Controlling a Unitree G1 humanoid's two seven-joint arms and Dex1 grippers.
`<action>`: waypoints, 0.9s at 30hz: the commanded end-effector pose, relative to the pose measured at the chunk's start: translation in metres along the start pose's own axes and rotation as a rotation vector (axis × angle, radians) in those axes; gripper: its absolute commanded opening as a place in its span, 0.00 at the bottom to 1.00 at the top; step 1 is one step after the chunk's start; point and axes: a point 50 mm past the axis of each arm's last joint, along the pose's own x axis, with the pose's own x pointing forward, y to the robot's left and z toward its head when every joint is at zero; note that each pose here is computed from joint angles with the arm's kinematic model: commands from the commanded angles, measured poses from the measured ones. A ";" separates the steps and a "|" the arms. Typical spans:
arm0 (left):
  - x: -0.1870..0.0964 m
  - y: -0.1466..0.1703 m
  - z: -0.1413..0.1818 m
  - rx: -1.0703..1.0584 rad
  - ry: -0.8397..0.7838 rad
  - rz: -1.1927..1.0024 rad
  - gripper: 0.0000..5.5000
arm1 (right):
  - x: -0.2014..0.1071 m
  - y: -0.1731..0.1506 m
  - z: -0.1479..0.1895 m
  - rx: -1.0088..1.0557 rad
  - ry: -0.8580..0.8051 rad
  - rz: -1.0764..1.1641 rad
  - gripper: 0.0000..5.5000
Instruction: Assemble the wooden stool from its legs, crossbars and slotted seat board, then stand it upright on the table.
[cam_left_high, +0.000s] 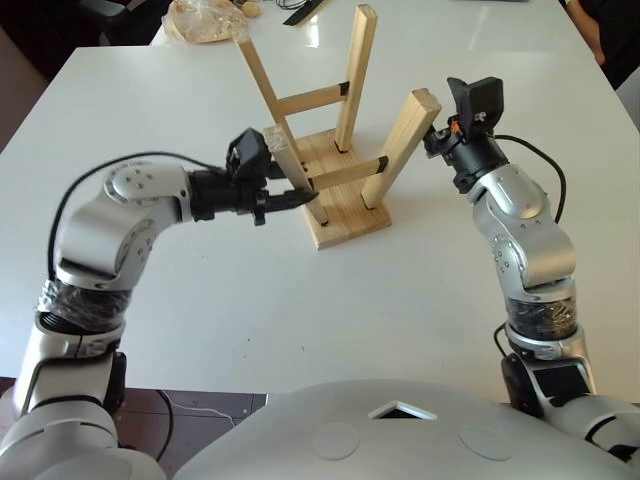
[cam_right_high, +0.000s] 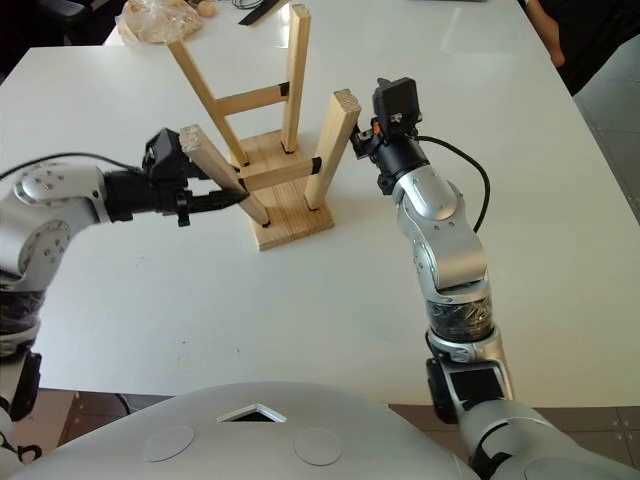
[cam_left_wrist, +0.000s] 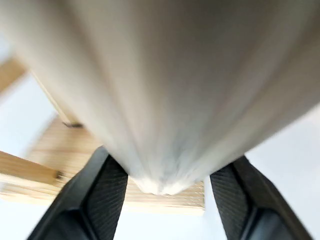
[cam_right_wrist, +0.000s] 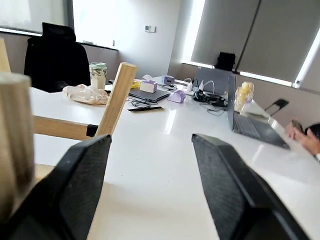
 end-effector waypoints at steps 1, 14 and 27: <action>-0.012 0.010 -0.012 -0.028 0.045 0.135 0.59 | -0.014 0.003 -0.012 -0.087 0.005 0.049 0.55; 0.008 -0.037 -0.023 0.031 0.024 -0.122 0.97 | -0.058 -0.044 -0.086 -0.433 0.414 0.293 0.55; 0.062 -0.060 0.014 0.078 -0.157 -0.197 0.98 | -0.074 -0.028 -0.102 -0.477 0.525 0.581 0.55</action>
